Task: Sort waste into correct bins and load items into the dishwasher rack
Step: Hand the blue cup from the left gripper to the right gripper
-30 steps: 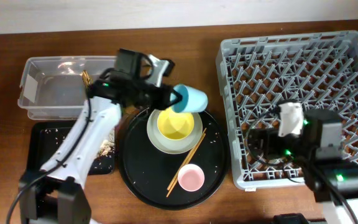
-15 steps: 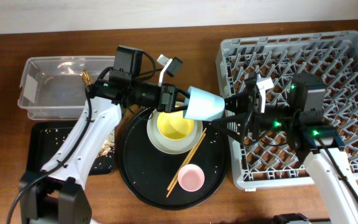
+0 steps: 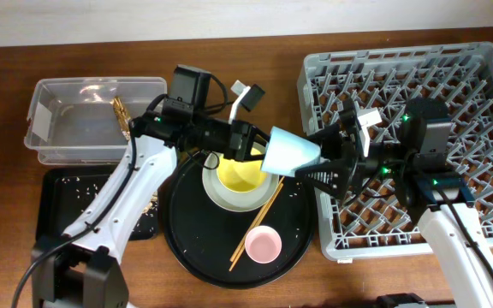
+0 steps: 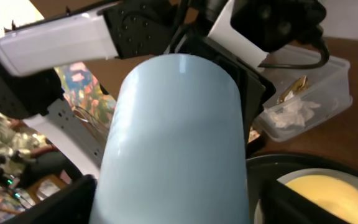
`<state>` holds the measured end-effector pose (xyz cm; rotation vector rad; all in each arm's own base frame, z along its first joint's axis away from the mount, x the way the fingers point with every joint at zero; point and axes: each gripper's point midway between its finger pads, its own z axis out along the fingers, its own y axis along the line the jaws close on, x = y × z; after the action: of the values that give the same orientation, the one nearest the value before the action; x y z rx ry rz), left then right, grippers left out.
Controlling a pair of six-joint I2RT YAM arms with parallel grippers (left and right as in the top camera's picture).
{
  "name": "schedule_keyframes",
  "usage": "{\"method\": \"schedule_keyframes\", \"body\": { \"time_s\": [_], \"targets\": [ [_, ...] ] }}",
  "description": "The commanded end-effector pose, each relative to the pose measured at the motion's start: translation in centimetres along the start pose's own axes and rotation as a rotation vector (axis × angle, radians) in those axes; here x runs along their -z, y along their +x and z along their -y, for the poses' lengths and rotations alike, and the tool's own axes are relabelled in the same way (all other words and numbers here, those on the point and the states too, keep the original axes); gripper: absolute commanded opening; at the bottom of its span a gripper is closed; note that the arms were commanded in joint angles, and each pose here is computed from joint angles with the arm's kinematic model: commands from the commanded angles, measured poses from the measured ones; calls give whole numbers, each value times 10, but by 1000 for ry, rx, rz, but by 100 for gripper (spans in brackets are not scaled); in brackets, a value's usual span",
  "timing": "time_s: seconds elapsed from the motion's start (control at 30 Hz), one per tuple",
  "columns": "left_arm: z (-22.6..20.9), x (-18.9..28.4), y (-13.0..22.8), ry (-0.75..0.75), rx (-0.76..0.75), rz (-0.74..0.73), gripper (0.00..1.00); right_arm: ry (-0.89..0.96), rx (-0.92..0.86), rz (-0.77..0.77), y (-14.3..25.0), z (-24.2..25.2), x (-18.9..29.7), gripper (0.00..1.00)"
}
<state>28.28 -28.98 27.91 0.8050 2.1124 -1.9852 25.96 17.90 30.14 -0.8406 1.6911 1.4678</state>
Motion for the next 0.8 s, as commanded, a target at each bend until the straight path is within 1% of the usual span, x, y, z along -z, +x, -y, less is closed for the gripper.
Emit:
{"method": "schedule_keyframes", "body": {
  "time_s": [0.0, 0.03, 0.07, 0.4, 0.5, 0.53, 0.6, 0.67, 0.7, 0.73, 0.77],
  "targets": [
    [1, -2, -3, -19, -4, 2, 0, -23, 18, 2, -4, -4, 1, 77],
    [0, -2, -3, -22, -9, 4, 0, -23, 18, 2, -4, -4, 1, 74],
    [0, -2, -4, -24, -11, 6, 0, -23, 17, 2, -4, -4, 1, 73],
    [-2, -2, -8, -41, -7, 17, 0, -26, 11, 2, -4, -5, 1, 71],
    [-2, -2, -8, -41, -7, 17, 0, -26, 12, 2, -4, -5, 1, 64],
    [-2, -2, -8, -41, -7, 17, 0, -25, 12, 2, -4, -5, 1, 57],
    [-4, -2, -8, -49, -8, 19, 1, -25, 11, 2, -4, -5, 1, 57],
    [-11, -2, -10, -91, -7, 31, 16, -21, 11, 3, -4, -4, 1, 57],
    [-17, -1, -12, -129, -3, 41, 33, -17, 11, 3, -4, -3, 1, 57],
    [-25, 0, -13, -171, -6, 51, 41, -4, 11, 3, -4, -1, 1, 57],
    [-39, 4, -14, -254, -2, 67, 45, 20, 7, 4, -4, 3, 1, 57]
  ]
}}
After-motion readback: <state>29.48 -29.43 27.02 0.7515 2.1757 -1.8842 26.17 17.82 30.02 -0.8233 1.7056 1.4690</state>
